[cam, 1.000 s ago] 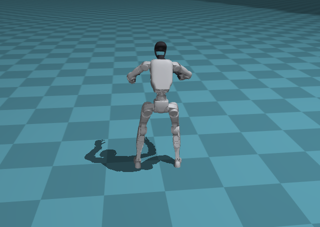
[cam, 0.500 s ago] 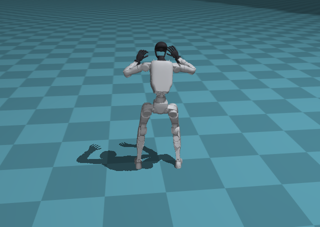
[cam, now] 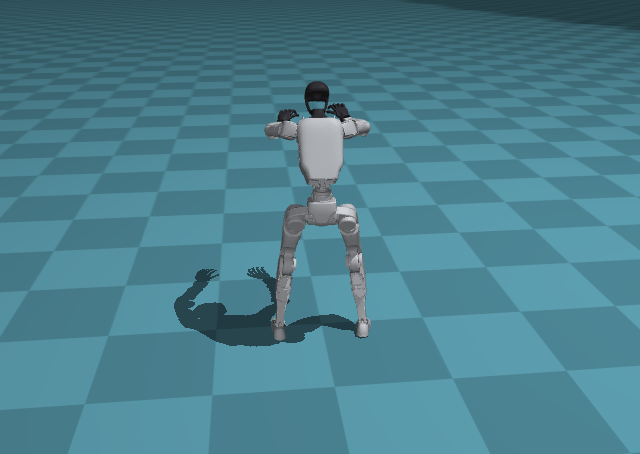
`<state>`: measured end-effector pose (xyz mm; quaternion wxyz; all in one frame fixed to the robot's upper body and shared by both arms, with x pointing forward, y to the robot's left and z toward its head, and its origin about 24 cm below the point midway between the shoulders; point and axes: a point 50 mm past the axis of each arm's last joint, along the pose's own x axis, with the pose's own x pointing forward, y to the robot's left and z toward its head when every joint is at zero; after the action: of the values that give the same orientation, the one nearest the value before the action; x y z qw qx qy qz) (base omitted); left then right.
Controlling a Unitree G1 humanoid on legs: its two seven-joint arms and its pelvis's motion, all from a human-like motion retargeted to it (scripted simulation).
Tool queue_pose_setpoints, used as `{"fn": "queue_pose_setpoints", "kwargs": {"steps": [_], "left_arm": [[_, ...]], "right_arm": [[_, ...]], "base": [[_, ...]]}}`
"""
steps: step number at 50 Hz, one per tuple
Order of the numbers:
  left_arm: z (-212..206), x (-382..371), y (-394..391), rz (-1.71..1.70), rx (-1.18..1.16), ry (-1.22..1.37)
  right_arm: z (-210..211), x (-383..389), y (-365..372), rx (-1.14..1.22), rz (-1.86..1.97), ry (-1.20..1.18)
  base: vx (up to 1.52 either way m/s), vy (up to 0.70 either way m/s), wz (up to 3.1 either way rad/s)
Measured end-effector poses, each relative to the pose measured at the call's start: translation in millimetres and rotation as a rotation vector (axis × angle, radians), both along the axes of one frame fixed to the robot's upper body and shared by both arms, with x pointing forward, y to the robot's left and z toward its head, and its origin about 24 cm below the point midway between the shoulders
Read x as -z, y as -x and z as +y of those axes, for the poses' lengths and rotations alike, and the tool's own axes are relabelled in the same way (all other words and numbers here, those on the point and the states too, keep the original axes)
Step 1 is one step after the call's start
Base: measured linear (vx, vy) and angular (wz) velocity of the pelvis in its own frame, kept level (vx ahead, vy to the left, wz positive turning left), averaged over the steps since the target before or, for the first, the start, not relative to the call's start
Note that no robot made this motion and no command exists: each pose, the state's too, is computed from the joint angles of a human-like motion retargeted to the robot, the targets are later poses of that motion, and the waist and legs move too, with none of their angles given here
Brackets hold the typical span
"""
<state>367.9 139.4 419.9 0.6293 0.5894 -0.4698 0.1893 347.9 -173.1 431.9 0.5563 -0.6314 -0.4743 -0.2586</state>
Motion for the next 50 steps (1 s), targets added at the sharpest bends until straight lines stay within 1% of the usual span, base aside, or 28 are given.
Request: {"fn": "queue_pose_setpoints", "kwargs": {"steps": [3, 5, 7, 9, 15, 17, 20, 25, 27, 28, 30, 32, 34, 36, 38, 43, 46, 48, 50], "left_arm": [[13, 34, 5, 0.032, 0.063, -0.044], [25, 55, 16, 0.031, 0.113, -0.063], [40, 70, 29, 0.006, 0.107, -0.079], [55, 92, 47, -0.001, 0.162, -0.021], [106, 150, 121, -0.094, 0.160, 0.155], [112, 155, 146, -0.165, 0.150, 0.187], [112, 146, 177, -0.292, 0.151, 0.162], [89, 100, 199, -0.473, 0.244, 0.006], [73, 74, 196, -0.516, 0.302, -0.010], [70, 55, 197, -0.567, 0.308, -0.071], [56, 18, 186, -0.615, 0.278, -0.164], [40, -14, 166, -0.649, 0.237, -0.184], [34, -45, 146, -0.631, 0.205, -0.162], [34, -70, 124, -0.596, 0.121, -0.100], [33, -85, 100, -0.534, 0.074, -0.006], [53, -79, 47, -0.303, -0.123, 0.166], [54, -53, 21, -0.176, -0.207, 0.160], [57, -22, 4, -0.085, -0.194, 0.128], [55, 3, -8, -0.020, -0.230, 0.071]], "right_arm": [[-11, 26, 2, 0.001, 0.048, 0.087], [-14, 42, 8, -0.043, 0.054, 0.104], [-14, 50, 18, -0.095, 0.050, 0.121], [-16, 64, 31, -0.163, 0.033, 0.110], [-13, 104, 74, -0.379, -0.005, 0.089], [-18, 113, 91, -0.407, -0.015, 0.082], [-22, 114, 118, -0.422, -0.049, 0.123], [-12, 81, 157, -0.380, -0.215, 0.306], [-8, 55, 169, -0.287, -0.340, 0.352], [-3, 43, 178, -0.301, -0.404, 0.372], [6, 17, 183, -0.275, -0.521, 0.400], [20, -11, 171, -0.252, -0.598, 0.402], [39, -43, 155, -0.261, -0.639, 0.375], [54, -71, 138, -0.218, -0.652, 0.329], [52, -88, 116, -0.146, -0.625, 0.249], [41, -87, 51, 0.021, -0.403, 0.044], [25, -67, 20, 0.129, -0.220, 0.046], [21, -37, 1, 0.139, -0.142, 0.076], [18, -12, -12, 0.124, -0.070, 0.079]], "base": [[-0.01, 0.00, -0.21], [-0.01, -0.02, -0.29], [-0.02, -0.04, -0.29], [0.00, -0.05, -0.31], [0.03, -0.07, -0.19], [0.05, -0.07, 0.10], [0.02, -0.08, 0.29], [-0.03, -0.08, 0.35], [-0.13, -0.09, 0.37], [-0.13, -0.09, 0.26], [-0.14, -0.09, 0.14], [-0.15, -0.08, 0.01], [-0.13, -0.08, -0.06], [-0.13, -0.07, -0.05], [-0.11, -0.05, -0.05], [-0.07, -0.04, 0.01], [-0.02, -0.01, 0.04], [0.00, 0.00, 0.00], [0.00, 0.00, 0.00]]}}
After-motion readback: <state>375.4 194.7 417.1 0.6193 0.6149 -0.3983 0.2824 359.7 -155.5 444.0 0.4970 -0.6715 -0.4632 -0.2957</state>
